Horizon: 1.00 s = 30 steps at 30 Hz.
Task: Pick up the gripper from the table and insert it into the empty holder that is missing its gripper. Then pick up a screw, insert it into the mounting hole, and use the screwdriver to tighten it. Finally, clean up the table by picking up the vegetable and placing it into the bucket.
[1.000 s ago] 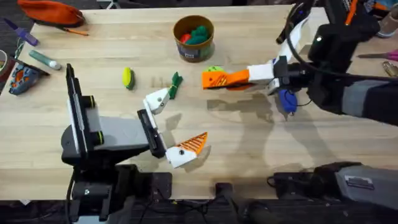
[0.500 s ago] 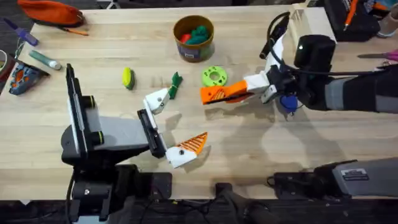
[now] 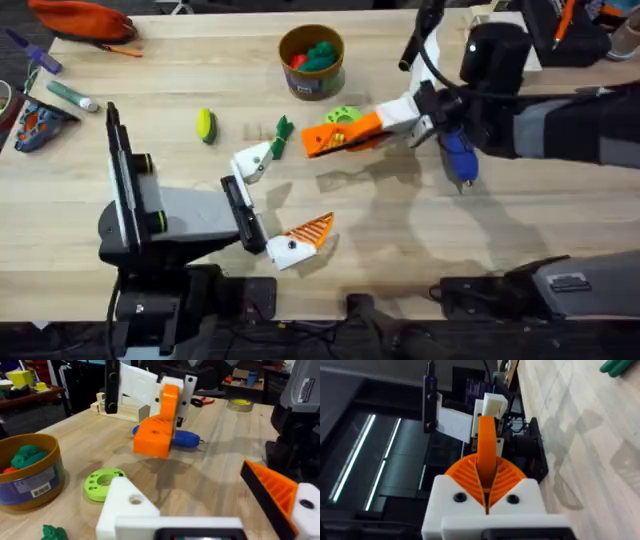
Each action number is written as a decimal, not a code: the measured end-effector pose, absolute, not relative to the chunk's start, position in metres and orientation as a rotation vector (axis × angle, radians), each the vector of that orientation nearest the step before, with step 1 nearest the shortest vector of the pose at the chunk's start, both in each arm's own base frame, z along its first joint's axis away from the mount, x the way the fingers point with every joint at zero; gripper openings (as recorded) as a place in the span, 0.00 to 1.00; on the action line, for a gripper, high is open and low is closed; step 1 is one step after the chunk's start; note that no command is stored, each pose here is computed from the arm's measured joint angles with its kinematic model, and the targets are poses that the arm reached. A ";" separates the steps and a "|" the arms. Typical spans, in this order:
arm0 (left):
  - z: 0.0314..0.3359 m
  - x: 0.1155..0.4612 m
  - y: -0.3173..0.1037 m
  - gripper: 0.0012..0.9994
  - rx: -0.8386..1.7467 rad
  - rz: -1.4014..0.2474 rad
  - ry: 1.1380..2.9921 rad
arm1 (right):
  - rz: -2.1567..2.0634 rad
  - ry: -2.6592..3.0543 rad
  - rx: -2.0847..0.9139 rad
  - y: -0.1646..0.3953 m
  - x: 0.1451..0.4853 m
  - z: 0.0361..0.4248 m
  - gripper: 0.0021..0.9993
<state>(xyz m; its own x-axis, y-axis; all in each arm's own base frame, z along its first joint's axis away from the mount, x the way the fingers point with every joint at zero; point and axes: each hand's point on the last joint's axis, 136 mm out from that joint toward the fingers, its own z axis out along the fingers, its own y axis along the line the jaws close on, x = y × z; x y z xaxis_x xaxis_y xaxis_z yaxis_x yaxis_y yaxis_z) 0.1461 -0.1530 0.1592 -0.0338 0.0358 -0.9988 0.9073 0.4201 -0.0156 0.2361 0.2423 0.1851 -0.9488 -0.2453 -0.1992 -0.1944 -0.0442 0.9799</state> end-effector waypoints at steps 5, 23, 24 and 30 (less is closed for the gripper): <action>0.159 0.146 -0.153 0.99 0.900 -0.880 1.432 | -2.137 -2.113 0.432 0.251 0.241 0.175 0.01; 0.159 0.146 -0.153 0.99 0.900 -0.880 1.432 | -2.126 -2.089 0.498 0.263 0.236 0.158 0.01; 0.159 0.146 -0.153 0.99 0.901 -0.881 1.432 | -2.136 -2.092 0.521 0.264 0.236 0.159 0.01; 0.159 0.146 -0.153 0.99 0.900 -0.880 1.432 | -2.150 -2.089 0.578 0.267 0.233 0.162 0.01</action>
<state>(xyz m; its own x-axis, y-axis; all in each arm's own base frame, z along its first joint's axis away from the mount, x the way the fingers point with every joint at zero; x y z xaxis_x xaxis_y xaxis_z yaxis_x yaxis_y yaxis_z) 0.1461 -0.1530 0.1592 -0.0338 0.0358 -0.9988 0.9073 0.4201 -0.0156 0.2335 0.2670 0.1617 -0.9245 -0.3208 -0.2059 -0.1965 -0.0618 0.9786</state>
